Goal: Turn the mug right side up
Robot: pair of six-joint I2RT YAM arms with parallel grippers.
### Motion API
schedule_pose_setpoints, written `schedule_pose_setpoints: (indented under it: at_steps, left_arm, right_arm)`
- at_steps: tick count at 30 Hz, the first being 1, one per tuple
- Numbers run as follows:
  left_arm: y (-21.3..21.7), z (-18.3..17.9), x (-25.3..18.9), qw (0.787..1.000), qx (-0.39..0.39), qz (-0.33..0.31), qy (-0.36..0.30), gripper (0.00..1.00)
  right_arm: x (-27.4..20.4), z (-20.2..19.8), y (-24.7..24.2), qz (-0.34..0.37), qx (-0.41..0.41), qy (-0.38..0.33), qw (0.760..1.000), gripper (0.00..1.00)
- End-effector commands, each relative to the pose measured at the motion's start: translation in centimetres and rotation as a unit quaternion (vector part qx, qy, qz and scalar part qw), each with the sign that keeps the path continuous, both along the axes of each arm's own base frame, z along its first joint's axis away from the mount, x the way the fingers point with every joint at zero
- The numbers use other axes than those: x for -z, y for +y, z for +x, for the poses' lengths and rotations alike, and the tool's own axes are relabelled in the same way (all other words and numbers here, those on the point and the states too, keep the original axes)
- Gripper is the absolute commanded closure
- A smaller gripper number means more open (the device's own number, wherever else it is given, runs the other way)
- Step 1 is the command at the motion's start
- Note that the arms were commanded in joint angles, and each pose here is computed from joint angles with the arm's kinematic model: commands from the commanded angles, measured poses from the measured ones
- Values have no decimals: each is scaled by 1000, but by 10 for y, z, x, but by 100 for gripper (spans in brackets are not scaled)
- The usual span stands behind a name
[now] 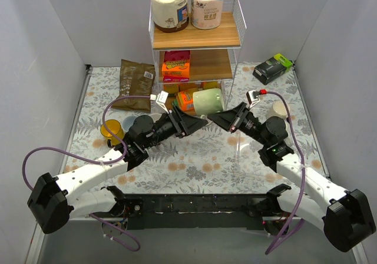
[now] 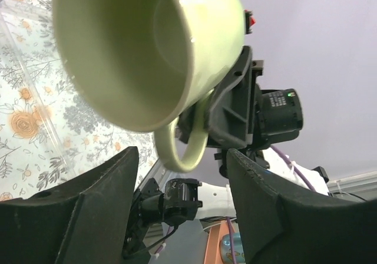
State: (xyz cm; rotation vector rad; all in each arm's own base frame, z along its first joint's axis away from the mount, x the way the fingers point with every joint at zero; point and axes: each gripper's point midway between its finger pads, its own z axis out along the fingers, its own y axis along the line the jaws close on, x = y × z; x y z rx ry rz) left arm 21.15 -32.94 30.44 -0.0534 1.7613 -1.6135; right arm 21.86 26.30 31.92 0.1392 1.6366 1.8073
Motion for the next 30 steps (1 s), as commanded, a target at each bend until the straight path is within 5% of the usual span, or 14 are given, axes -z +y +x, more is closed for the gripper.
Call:
schedule_pose_setpoints:
  at_steps: [1,10,16,27,30]
  left_arm:
    - [2,-8,-18,999,17,-26,-25,40]
    - [3,-11,-18,999,26,-28,-26,52]
    - [6,-12,-21,999,27,-31,-36,73]
    - [8,-13,-34,997,35,-45,-51,78]
    - [9,-13,-40,997,35,-44,-62,100]
  right_arm:
    - [-42,-20,-1,61,-19,-95,993,99]
    - [-37,-30,10,88,-46,-97,990,99]
    - [-33,-30,15,83,-49,-93,991,99]
    - [-14,-29,31,32,-68,-84,994,99]
    - [-3,-29,33,16,-70,-77,994,99]
